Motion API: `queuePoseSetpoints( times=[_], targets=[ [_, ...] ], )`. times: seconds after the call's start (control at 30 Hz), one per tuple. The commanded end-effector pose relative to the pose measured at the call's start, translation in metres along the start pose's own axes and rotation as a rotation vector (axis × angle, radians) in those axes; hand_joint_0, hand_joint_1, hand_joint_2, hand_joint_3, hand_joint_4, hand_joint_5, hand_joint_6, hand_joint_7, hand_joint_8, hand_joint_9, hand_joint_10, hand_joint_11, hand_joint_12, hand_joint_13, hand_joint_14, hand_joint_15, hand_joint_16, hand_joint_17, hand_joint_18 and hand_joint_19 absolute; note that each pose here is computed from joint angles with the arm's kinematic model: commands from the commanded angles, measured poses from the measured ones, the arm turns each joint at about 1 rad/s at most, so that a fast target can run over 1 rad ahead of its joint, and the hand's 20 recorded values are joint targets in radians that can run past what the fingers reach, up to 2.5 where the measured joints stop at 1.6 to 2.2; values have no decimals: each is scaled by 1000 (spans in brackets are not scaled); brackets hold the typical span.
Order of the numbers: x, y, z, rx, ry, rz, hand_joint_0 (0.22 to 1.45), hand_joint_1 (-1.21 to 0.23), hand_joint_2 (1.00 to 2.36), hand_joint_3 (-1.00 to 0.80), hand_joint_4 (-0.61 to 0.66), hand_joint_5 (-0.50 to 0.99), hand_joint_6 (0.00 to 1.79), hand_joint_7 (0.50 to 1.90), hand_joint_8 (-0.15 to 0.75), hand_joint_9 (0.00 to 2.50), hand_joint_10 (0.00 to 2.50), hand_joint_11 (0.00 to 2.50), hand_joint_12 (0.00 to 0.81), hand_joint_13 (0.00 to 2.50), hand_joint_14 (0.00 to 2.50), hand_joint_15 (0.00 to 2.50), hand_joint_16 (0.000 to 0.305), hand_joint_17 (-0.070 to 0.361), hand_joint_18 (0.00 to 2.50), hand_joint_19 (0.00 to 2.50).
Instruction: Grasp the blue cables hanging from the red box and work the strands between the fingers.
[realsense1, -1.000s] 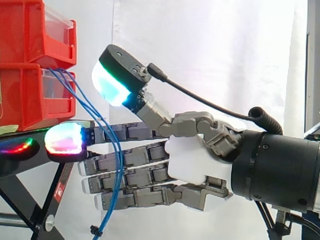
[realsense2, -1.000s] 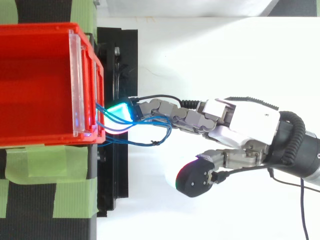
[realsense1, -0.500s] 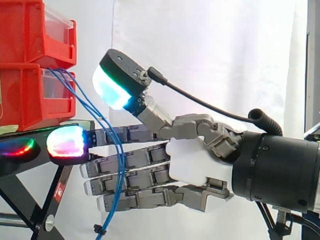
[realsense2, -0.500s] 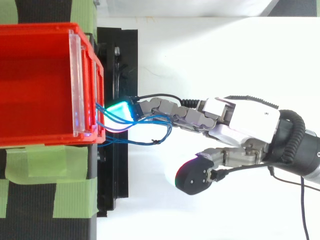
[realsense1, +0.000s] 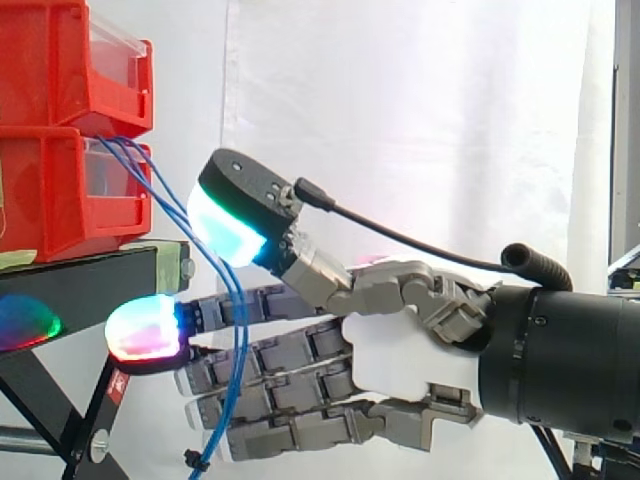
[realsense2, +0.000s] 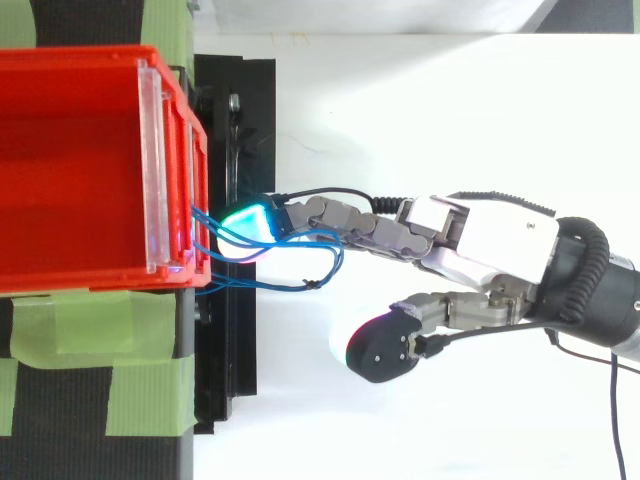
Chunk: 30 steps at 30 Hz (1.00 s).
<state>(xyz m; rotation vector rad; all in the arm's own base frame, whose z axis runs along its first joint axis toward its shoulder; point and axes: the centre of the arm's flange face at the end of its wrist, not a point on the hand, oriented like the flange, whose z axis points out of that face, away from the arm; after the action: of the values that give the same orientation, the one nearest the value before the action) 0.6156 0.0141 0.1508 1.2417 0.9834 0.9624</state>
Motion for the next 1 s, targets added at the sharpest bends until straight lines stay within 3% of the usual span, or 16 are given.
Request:
queuePoseSetpoints(
  times=[0.0, 0.17, 0.27, 0.37, 0.47, 0.6, 0.8, 0.97],
  targets=[
    [-2, -4, -4, 35, 2, -26, 701, -449, 1000, -1000, 198, -353, 6, 704, 343, 78, 3, 195, 395, 0, 6, 199, 73, 163, 0, 174],
    [-3, -4, -4, 49, 4, -36, 702, -450, 1000, -1000, 198, -353, 6, 704, 344, 80, 3, 201, 394, 0, 5, 202, 72, 163, 0, 174],
    [3, 8, 7, 30, 2, -22, 703, -450, 1000, -1000, 198, -353, 6, 706, 344, 80, 4, 191, 394, 0, 4, 203, 72, 163, 0, 182],
    [3, 13, 12, 64, 2, -44, 703, -451, 1000, -1000, 197, -353, 6, 706, 343, 79, 3, 193, 395, 0, 4, 207, 72, 163, 0, 180],
    [-1, 10, 8, 107, 6, -77, 703, -451, 1000, -1000, 197, -353, 6, 702, 344, 81, 3, 193, 395, 0, 4, 201, 72, 163, 0, 187],
    [-3, 7, 5, 137, 4, -90, 704, -451, 1000, -1000, 197, -353, 6, 705, 344, 82, 4, 199, 396, 0, 4, 206, 72, 162, 0, 184],
    [-4, 8, 6, 129, 5, -67, 704, -450, 1000, -1000, 199, -352, 7, 705, 349, 103, 4, 216, 401, 0, 4, 213, 73, 164, 0, 199],
    [-2, 10, 9, 103, 13, -40, 705, -450, 1000, -1000, 198, -351, 6, 707, 351, 108, 4, 231, 401, 0, 4, 215, 73, 164, 0, 198]
  ],
)
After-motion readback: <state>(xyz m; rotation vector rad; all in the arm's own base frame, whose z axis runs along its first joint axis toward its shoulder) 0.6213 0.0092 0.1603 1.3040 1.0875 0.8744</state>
